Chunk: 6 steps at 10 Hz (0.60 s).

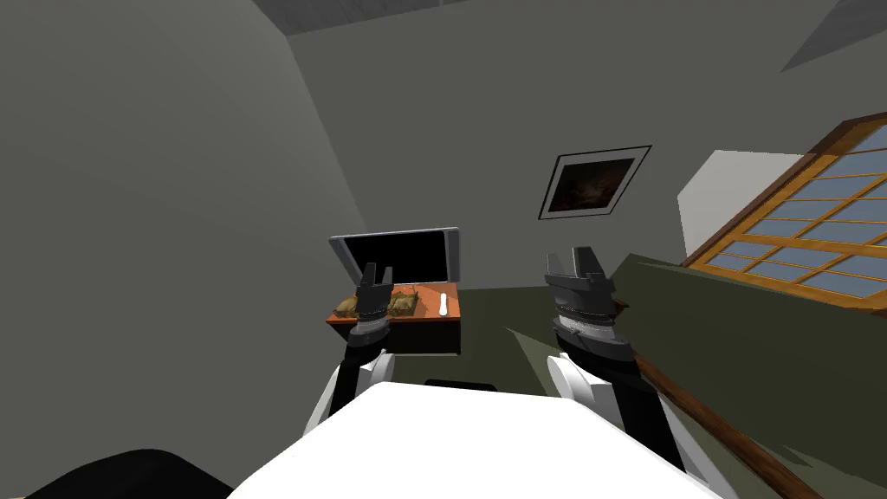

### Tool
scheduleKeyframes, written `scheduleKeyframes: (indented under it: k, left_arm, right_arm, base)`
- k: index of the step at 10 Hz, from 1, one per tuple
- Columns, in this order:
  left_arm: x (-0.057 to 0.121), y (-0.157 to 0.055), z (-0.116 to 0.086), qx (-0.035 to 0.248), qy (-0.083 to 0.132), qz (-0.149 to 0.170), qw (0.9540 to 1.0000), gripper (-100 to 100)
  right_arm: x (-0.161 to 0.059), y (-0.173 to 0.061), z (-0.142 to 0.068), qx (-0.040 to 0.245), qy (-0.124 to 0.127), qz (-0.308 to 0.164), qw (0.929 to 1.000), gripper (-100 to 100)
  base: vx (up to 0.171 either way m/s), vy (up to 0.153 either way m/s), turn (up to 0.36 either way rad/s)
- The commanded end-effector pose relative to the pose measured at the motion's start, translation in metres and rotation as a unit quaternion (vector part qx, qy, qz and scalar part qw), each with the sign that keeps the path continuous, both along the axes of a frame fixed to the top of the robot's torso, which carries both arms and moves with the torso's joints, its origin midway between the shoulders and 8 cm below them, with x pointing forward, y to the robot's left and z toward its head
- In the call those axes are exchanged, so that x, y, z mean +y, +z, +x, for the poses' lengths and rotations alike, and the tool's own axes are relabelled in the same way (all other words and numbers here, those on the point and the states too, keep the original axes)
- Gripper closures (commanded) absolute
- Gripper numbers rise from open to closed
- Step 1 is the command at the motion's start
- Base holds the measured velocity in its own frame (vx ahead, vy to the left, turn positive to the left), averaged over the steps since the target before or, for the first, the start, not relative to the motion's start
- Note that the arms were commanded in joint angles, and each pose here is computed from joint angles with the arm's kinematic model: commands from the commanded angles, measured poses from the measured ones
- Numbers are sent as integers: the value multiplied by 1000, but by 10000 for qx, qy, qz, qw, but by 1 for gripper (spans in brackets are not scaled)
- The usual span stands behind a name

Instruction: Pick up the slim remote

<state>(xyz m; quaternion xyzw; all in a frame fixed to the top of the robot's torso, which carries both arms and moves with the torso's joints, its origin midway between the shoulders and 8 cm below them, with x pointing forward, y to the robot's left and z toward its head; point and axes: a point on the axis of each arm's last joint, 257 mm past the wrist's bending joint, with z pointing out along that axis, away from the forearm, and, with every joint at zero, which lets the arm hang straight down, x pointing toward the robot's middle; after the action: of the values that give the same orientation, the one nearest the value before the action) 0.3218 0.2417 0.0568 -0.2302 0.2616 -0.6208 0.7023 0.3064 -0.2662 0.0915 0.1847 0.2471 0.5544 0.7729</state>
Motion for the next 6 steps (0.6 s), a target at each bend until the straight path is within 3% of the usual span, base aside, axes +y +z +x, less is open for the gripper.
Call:
scheduleKeyframes:
  k: [1, 3, 6]
  left_arm:
    - [-3, -7, 2, 92, -59, 114, 9999, -100]
    - [-7, -24, 5, 307, -153, 301, 9990, -100]
    - [-10, -68, 12, 856, -308, 632, 9938, -100]
  right_arm:
    - [0, 0, 0, 0, 0, 0, 10000, 0]
    - [0, 0, 0, 0, 0, 1, 10000, 0]
    - [0, 0, 0, 0, 0, 1, 10000, 0]
  base:
    - [4, -31, -16]
    - [25, -96, -24]
    - [49, -151, -39]
